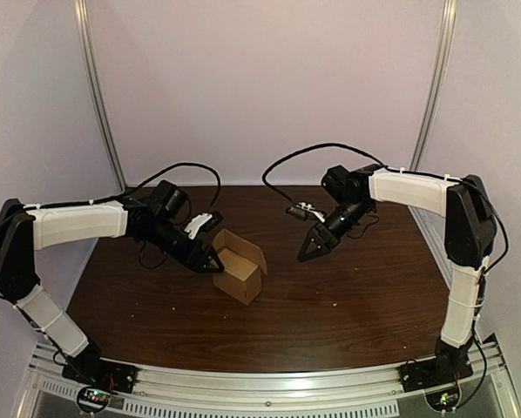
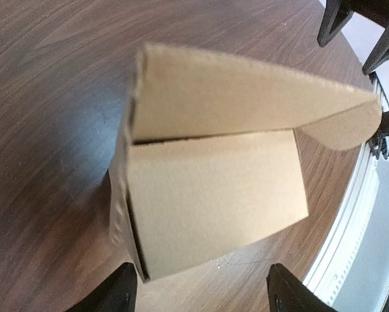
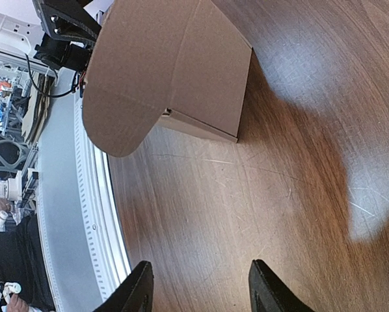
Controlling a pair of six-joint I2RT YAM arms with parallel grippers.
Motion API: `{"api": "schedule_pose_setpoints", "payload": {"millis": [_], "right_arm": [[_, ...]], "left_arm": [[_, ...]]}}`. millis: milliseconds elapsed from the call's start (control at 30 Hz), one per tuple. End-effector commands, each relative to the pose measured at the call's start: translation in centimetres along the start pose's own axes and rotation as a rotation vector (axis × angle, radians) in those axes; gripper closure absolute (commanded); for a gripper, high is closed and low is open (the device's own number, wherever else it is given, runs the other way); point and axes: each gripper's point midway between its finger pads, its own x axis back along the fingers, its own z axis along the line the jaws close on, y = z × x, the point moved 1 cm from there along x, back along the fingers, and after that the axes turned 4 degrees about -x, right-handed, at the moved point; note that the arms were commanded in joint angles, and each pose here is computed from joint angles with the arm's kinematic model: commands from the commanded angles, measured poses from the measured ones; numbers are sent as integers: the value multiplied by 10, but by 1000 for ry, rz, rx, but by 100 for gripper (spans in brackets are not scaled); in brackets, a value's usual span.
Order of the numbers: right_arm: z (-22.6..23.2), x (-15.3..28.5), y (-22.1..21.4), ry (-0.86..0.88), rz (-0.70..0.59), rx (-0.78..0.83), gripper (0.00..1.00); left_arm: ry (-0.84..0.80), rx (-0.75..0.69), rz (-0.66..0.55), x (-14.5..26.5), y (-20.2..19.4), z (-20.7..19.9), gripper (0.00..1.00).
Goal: Fold the paper box
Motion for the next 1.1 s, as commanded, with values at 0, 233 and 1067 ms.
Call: {"api": "schedule_pose_setpoints", "payload": {"millis": [0, 233, 1067], "right_arm": [[22, 5, -4, 27, 2, 99, 50], [42, 0, 11, -84, 31, 360, 56], [58, -53, 33, -155, 171, 543, 66]], "left_arm": [[169, -19, -46, 25, -8, 5, 29], [325, -97, -245, 86, 20, -1, 33], [347, -229, -60, 47, 58, -5, 60]]}}
